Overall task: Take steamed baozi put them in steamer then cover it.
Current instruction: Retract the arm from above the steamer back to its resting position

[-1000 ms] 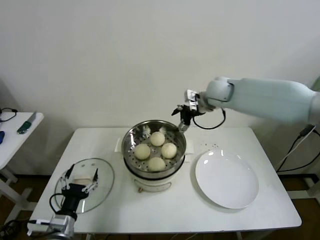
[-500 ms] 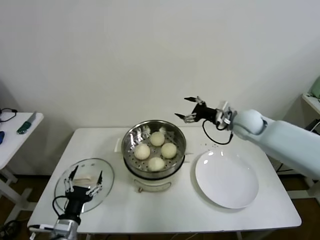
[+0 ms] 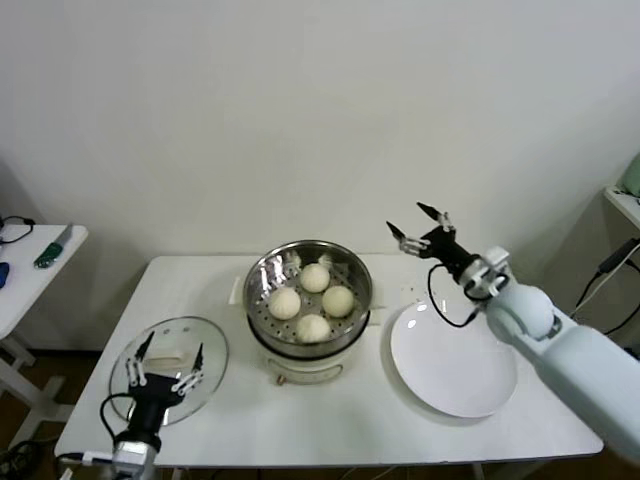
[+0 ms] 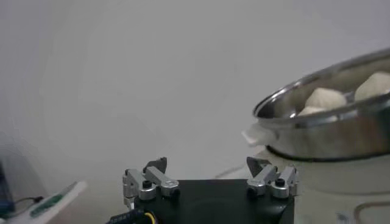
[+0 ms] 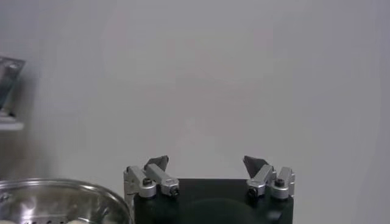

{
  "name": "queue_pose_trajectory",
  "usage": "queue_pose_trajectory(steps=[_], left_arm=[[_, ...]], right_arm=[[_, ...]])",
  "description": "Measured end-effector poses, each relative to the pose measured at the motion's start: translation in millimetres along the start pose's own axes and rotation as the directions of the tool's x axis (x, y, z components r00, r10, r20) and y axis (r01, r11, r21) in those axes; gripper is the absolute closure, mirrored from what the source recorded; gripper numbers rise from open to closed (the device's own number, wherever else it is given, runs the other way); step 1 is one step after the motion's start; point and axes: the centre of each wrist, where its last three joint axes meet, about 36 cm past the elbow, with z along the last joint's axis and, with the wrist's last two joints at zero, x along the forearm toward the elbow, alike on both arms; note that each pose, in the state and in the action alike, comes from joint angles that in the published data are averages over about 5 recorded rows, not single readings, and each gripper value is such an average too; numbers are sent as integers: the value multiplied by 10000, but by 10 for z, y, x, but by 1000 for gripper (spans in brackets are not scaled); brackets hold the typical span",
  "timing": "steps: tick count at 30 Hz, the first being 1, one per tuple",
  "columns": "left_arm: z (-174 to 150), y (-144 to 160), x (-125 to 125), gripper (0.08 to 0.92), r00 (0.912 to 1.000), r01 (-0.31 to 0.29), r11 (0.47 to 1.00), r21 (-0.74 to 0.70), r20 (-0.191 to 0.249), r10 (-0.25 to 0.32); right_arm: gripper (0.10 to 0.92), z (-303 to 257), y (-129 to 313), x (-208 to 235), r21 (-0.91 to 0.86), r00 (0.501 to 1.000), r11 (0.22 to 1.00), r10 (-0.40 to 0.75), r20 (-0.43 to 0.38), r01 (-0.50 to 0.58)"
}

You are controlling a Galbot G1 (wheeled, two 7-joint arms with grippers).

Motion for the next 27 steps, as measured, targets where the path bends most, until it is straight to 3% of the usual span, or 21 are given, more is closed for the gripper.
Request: queue_pose_trajectory(steps=[5, 9, 17, 21, 27], left_arm=[[-49, 106, -33, 177, 9995, 218, 9882, -1517, -192, -250], [-103, 202, -54, 177, 9988, 270, 9421, -3343, -295, -391], [-97, 268, -83, 177, 9949, -375, 7209, -6920, -938, -382], [-15, 245, -127, 177, 9917, -597, 6206, -7818, -1173, -524], [194, 144, -218, 177, 9879, -870, 5264, -8458, -1415, -641]], right_arm=[[200, 176, 169, 303, -706, 9971, 9947, 757, 14, -754], [200, 301, 281, 561, -1064, 9909, 9852, 1331, -219, -1347], [200, 538, 410, 1033, -1415, 9702, 9616, 2235, -936, -2352], [200, 613, 408, 1199, -1414, 9585, 9520, 2544, -1285, -2716], [200, 722, 472, 1352, -1435, 9472, 9439, 2728, -1685, -2974]])
